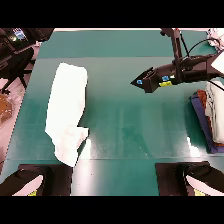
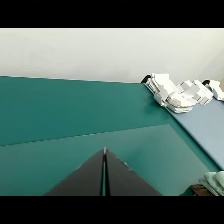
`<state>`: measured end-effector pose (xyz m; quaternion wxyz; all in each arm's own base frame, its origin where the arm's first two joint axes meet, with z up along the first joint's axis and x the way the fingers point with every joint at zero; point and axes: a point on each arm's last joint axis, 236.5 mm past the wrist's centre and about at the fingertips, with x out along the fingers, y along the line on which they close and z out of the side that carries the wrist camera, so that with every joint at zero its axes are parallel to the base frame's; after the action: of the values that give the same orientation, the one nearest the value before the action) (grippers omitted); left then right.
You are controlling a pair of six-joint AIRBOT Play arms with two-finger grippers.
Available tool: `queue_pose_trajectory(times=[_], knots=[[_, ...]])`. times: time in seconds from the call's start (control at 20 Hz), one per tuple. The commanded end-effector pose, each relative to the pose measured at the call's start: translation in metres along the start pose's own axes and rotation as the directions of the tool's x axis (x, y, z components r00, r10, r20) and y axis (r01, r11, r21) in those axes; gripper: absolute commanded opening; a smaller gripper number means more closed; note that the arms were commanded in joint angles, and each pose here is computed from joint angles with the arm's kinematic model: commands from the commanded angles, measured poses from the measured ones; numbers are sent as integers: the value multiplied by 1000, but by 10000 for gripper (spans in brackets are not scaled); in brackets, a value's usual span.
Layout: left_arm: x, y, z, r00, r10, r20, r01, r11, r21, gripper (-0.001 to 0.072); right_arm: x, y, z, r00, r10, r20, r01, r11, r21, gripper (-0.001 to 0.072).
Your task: Fold the shirts.
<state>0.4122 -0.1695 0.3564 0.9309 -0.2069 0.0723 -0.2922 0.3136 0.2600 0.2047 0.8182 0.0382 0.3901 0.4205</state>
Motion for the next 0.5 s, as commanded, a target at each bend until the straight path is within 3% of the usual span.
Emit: queue_pose_trajectory(times=[0.0, 0.45], knots=[[0, 0, 0, 1000, 0, 0, 0, 1000, 1, 26, 0, -3, 12, 999, -14, 50, 14, 1000, 1, 21], [0, 3, 4, 1000, 12, 19, -12, 1000, 8, 26, -2, -8, 29, 992, -34, 124, 33, 999, 3, 21]])
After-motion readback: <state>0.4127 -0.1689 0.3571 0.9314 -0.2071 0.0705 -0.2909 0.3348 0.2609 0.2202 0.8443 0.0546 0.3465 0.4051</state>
